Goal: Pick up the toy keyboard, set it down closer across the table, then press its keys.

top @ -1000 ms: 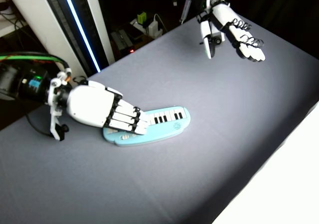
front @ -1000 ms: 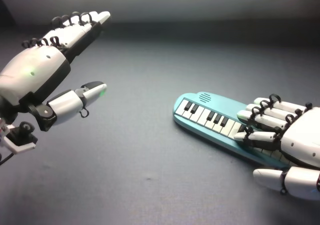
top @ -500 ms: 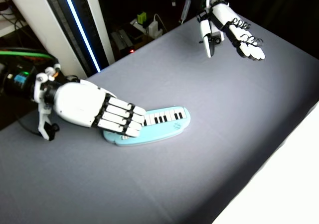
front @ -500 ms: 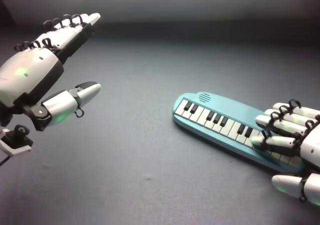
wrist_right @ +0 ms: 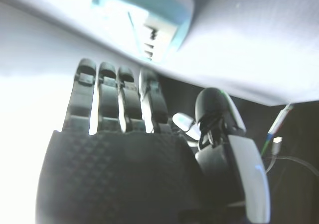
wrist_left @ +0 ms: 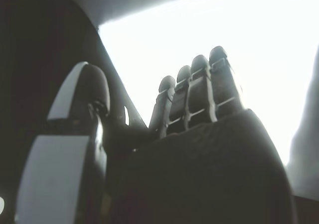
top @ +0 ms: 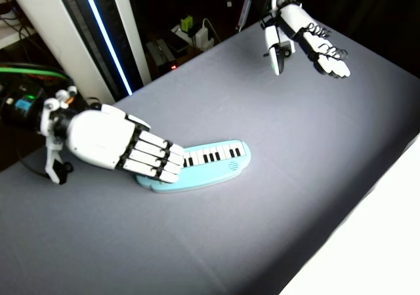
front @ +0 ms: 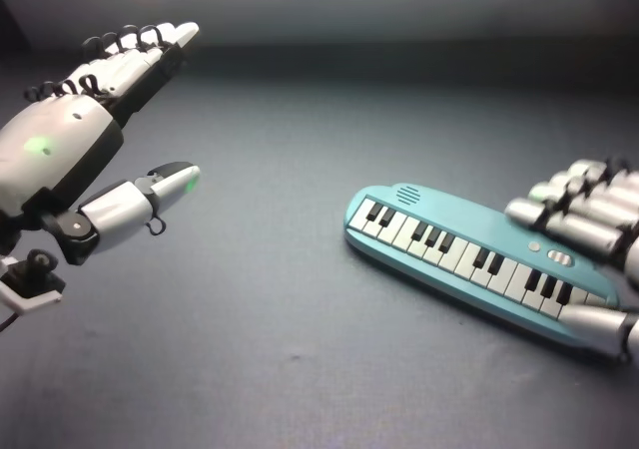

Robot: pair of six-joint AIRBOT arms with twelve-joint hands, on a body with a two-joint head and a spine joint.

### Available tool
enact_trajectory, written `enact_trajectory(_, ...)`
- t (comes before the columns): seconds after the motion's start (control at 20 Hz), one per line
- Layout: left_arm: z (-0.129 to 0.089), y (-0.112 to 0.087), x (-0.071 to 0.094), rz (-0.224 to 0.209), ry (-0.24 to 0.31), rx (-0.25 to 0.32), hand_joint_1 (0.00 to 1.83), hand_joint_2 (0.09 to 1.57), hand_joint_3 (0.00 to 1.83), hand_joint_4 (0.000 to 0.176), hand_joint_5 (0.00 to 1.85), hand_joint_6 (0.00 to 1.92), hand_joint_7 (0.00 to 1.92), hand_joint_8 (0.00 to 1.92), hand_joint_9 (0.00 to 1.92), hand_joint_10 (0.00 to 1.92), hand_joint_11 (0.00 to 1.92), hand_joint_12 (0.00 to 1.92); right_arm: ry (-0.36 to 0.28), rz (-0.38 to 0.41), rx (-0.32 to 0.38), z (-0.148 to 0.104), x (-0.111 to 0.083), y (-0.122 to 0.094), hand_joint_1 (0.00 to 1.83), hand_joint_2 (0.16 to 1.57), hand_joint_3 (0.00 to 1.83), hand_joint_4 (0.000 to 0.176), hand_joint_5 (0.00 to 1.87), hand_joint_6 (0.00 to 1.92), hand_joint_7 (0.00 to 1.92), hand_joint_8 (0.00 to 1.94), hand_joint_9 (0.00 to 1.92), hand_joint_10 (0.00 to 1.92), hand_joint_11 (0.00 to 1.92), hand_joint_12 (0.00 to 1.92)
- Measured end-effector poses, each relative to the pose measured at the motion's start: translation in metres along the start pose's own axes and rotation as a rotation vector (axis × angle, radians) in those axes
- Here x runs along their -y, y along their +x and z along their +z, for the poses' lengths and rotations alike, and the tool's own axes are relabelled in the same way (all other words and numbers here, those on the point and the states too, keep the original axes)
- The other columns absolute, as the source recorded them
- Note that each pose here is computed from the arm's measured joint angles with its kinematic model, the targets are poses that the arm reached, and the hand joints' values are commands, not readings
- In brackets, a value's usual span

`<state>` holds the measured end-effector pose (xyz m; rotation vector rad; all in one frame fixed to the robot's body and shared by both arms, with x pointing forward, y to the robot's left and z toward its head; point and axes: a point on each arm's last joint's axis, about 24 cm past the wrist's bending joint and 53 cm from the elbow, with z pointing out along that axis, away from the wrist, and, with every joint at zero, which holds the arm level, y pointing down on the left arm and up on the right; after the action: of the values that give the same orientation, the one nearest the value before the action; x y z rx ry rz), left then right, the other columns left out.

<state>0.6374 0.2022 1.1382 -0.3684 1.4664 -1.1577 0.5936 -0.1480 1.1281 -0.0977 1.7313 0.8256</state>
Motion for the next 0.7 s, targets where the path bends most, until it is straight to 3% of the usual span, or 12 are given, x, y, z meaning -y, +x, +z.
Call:
enact_trajectory(0.05, -0.003, -0.001, -0.002, -0.005, -0.011, 0.005, 0.85, 1.36, 0.0, 0.045, 0.06, 0.01, 0.0, 0.0, 0.0, 0.0, 0.0, 0.0, -0.009, 0.0, 0.033, -0.003, -0.003, -0.011, 0.0, 1.44, 0.0, 0.097, 0.0, 0.0, 0.0, 0.0, 0.0, 0.0, 0.0, 0.0)
enact_trajectory(0.2, -0.01, -0.01, 0.003, -0.002, 0.002, 0.035, 0.6, 1.39, 0.01, 0.086, 0.0, 0.0, 0.0, 0.0, 0.0, 0.0, 0.0, 0.0, -0.051, 0.029, 0.121, -0.012, -0.012, -0.037, 0.07, 1.46, 0.0, 0.078, 0.0, 0.0, 0.0, 0.0, 0.0, 0.0, 0.0, 0.0)
enact_trajectory(0.25, -0.013, -0.015, 0.008, 0.0, 0.02, 0.053, 0.67, 1.39, 0.01, 0.069, 0.0, 0.0, 0.0, 0.0, 0.0, 0.0, 0.0, 0.0, -0.058, 0.053, 0.148, -0.017, -0.012, -0.045, 0.05, 1.46, 0.0, 0.089, 0.0, 0.0, 0.0, 0.0, 0.0, 0.0, 0.0, 0.0)
enact_trajectory(0.3, -0.016, -0.022, 0.013, 0.0, 0.034, 0.078, 0.63, 1.39, 0.01, 0.062, 0.0, 0.0, 0.0, 0.0, 0.0, 0.0, 0.0, 0.0, -0.07, 0.054, 0.177, -0.023, -0.013, -0.055, 0.03, 1.43, 0.0, 0.11, 0.0, 0.0, 0.0, 0.0, 0.0, 0.0, 0.0, 0.0)
enact_trajectory(0.4, -0.021, -0.033, 0.022, 0.008, 0.064, 0.118, 0.52, 1.39, 0.0, 0.071, 0.0, 0.0, 0.0, 0.0, 0.0, 0.0, 0.0, 0.0, -0.07, 0.066, 0.26, -0.034, -0.012, -0.076, 0.04, 1.4, 0.0, 0.103, 0.0, 0.0, 0.0, 0.0, 0.0, 0.0, 0.0, 0.0)
enact_trajectory(0.45, -0.023, -0.037, 0.027, 0.011, 0.08, 0.132, 0.53, 1.37, 0.0, 0.111, 0.0, 0.0, 0.0, 0.0, 0.0, 0.0, 0.0, 0.0, -0.079, 0.061, 0.297, -0.039, -0.013, -0.086, 0.09, 1.41, 0.0, 0.115, 0.0, 0.0, 0.0, 0.0, 0.0, 0.0, 0.0, 0.0)
enact_trajectory(0.5, -0.024, -0.04, 0.03, 0.014, 0.093, 0.144, 0.54, 1.37, 0.0, 0.121, 0.0, 0.0, 0.0, 0.0, 0.0, 0.0, 0.0, 0.0, -0.089, 0.073, 0.332, -0.043, -0.014, -0.095, 0.16, 1.41, 0.0, 0.097, 0.0, 0.0, 0.0, 0.0, 0.0, 0.0, 0.0, 0.0)
enact_trajectory(0.55, -0.026, -0.043, 0.034, 0.017, 0.103, 0.151, 0.52, 1.38, 0.0, 0.128, 0.0, 0.0, 0.0, 0.0, 0.0, 0.0, 0.0, 0.0, -0.101, 0.084, 0.359, -0.047, -0.015, -0.1, 0.22, 1.4, 0.0, 0.101, 0.0, 0.0, 0.0, 0.0, 0.0, 0.0, 0.0, 0.0)
enact_trajectory(0.6, -0.029, -0.047, 0.038, 0.021, 0.118, 0.162, 0.51, 1.38, 0.0, 0.138, 0.0, 0.0, 0.0, 0.0, 0.0, 0.0, 0.0, 0.0, -0.112, 0.095, 0.385, -0.052, -0.017, -0.105, 0.2, 1.41, 0.0, 0.053, 0.0, 0.0, 0.0, 0.0, 0.0, 0.0, 0.0, 0.0)
enact_trajectory(0.65, -0.031, -0.051, 0.042, 0.023, 0.131, 0.178, 0.5, 1.39, 0.01, 0.148, 0.0, 0.0, 0.0, 0.0, 0.0, 0.0, 0.0, 0.0, -0.11, 0.101, 0.408, -0.058, -0.017, -0.109, 0.18, 1.41, 0.0, 0.026, 0.0, 0.0, 0.0, 0.0, 0.0, 0.0, 0.0, 0.0)
enact_trajectory(0.7, -0.034, -0.055, 0.046, 0.026, 0.142, 0.191, 0.53, 1.38, 0.0, 0.17, 0.0, 0.0, 0.0, 0.0, 0.0, 0.0, 0.0, 0.0, -0.114, 0.094, 0.426, -0.066, -0.018, -0.113, 0.16, 1.38, 0.0, 0.022, 0.0, 0.0, 0.0, 0.0, 0.0, 0.0, 0.0, 0.0)
